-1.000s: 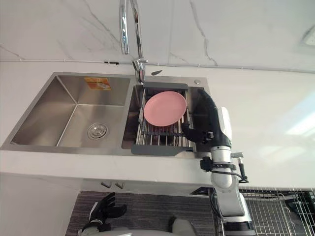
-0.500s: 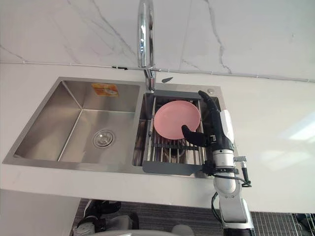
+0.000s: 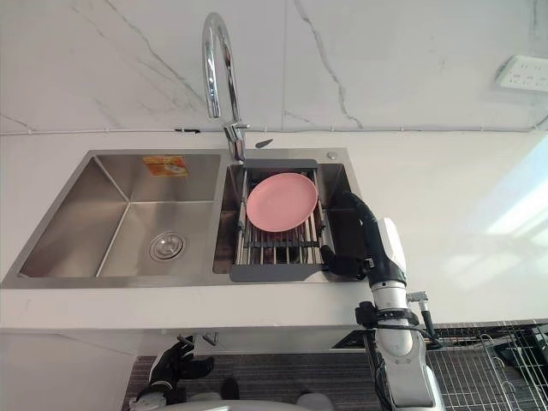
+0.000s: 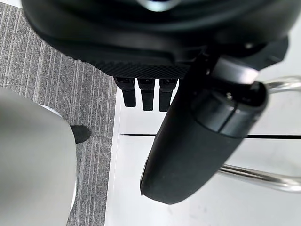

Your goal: Walk over to the sink, pick up the cup, carry it to the dishwasher, place the cup inside the dishwasher, then close the dishwasher door

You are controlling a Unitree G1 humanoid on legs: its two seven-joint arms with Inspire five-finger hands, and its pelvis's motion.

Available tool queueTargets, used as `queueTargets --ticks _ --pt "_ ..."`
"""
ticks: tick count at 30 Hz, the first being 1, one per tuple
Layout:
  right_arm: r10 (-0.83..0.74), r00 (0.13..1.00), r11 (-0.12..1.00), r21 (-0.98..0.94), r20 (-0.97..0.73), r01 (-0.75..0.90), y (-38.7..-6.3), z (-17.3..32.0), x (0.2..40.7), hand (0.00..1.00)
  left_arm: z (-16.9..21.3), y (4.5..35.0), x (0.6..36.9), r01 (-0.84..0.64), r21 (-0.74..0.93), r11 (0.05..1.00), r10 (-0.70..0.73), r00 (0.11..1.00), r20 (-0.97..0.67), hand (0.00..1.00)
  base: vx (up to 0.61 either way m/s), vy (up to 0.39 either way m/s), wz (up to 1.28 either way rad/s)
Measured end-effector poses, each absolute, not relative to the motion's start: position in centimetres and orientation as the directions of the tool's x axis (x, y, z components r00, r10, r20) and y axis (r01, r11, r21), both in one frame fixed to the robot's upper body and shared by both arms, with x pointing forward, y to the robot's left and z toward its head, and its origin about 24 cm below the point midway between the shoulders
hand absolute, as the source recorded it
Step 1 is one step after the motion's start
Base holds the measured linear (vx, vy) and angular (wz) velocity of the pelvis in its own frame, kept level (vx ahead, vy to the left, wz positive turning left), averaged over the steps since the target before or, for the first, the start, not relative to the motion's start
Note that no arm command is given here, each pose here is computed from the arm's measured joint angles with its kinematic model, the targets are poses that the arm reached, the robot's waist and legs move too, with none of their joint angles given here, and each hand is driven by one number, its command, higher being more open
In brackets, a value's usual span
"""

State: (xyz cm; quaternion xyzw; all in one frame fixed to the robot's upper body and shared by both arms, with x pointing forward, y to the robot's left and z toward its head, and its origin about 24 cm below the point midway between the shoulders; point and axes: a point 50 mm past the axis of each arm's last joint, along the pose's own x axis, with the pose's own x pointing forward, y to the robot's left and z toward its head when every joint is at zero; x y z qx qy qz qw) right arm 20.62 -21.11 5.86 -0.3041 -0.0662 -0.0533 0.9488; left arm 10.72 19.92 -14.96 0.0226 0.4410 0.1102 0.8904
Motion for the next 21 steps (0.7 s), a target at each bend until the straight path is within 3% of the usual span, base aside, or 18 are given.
queueTargets --ticks 14,21 --pt "-0.053 0.977 0.772 -0.611 0.208 0.172 -20.1 6.8 22.0 0.90 -14.9 20.3 10.7 -0.162 0.175 0.971 0.237 0.586 -0.775 0.90 -0.02 -0.008 0.02" --pt "-0.009 0.976 0.671 -0.723 0.217 0.167 -21.3 7.5 22.2 0.90 -14.9 20.2 10.6 -0.160 0.175 0.972 0.236 0.583 -0.777 0.90 -0.03 -0.008 0.00"
